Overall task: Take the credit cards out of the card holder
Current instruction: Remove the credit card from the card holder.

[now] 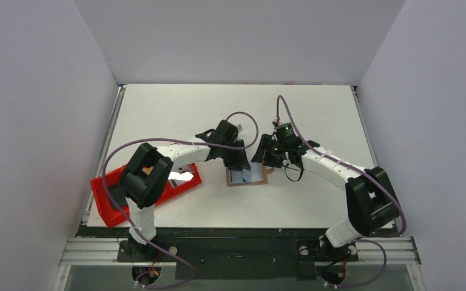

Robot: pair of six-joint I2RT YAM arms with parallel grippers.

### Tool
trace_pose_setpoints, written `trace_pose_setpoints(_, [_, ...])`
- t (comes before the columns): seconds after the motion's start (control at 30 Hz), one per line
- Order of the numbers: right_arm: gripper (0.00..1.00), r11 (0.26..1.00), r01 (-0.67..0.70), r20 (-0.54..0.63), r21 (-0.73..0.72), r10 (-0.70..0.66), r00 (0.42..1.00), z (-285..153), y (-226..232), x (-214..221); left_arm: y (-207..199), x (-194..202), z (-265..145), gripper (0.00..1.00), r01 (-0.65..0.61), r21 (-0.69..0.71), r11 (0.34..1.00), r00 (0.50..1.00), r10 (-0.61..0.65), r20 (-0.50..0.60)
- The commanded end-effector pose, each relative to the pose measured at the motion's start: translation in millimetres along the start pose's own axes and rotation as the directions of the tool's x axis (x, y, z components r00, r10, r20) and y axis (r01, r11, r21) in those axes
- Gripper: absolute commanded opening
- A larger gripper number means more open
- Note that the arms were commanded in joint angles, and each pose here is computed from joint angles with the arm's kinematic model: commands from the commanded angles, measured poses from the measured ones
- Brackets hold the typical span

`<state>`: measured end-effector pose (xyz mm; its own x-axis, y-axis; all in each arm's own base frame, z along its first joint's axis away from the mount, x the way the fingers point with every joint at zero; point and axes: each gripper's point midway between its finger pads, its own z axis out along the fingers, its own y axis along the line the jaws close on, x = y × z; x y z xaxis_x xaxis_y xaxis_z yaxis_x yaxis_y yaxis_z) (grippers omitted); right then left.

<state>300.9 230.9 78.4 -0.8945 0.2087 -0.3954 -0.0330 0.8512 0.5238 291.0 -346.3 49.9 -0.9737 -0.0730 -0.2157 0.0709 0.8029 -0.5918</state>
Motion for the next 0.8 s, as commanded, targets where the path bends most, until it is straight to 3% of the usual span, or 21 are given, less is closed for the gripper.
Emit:
trace_pose_setpoints(0.0, [0.49,0.998,0.007,0.095,0.062,-0.013,0.995,-24.5,-7.6,-26.0,-32.8,-13.9,-6.9,0.28,-0.061,0.071,0.996,0.998,0.059,0.035])
trace_pose_setpoints(0.23, [0.50,0.992,-0.012,0.148,0.129,-0.008,0.989,-46.7,-25.7,-32.4,-47.9,-15.7,4.2,0.39,-0.080,0.098,0.992,0.997,0.079,0.021])
trace_pose_setpoints(0.77, [0.50,0.987,-0.042,0.166,0.157,0.015,0.986,-58.4,-45.5,-22.5,-42.7,-4.6,48.0,0.41,-0.064,0.078,0.995,0.996,0.068,-0.053])
